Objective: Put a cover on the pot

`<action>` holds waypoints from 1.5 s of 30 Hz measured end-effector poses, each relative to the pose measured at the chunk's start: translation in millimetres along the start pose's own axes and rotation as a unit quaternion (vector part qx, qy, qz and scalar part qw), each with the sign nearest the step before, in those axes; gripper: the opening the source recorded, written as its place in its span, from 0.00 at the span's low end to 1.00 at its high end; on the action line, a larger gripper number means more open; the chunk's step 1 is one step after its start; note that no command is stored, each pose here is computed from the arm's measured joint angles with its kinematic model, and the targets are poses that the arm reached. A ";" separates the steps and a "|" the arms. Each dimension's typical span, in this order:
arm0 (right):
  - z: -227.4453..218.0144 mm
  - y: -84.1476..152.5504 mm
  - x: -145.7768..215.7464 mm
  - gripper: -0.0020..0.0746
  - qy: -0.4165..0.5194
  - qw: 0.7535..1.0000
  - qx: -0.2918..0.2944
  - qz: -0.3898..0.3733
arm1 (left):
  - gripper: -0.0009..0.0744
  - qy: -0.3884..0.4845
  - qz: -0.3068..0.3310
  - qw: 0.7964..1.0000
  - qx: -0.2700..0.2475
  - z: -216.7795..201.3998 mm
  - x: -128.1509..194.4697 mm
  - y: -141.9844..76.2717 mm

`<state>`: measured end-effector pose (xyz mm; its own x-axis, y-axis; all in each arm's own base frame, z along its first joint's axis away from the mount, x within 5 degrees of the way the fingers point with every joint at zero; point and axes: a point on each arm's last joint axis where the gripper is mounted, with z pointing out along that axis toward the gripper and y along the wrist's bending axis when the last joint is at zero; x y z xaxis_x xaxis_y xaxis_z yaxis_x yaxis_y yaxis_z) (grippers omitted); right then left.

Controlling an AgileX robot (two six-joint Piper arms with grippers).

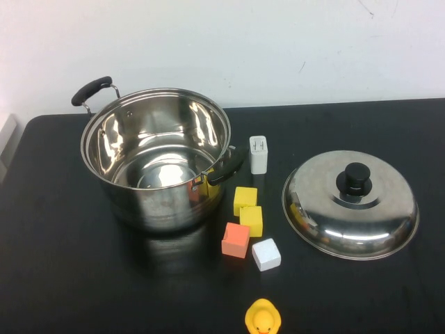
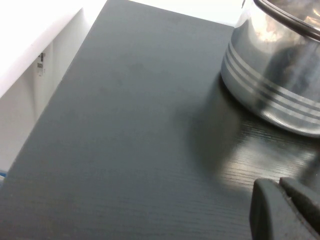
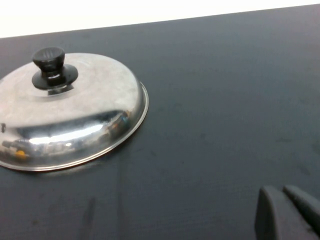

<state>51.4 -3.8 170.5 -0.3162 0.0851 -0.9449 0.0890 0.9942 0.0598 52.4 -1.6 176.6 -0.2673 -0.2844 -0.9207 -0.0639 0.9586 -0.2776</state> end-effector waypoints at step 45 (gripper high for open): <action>0.7 38.7 -121.0 0.02 -0.027 0.983 -0.175 0.047 | 0.01 0.000 -0.001 1.000 0.000 0.0 0.0 0.0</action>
<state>93.8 24.4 286.9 -0.2715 0.1841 -0.9447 -0.2175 0.9444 0.2465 52.4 -1.6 176.6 -0.2672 -0.2864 -0.9201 -0.0645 0.9580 -0.2794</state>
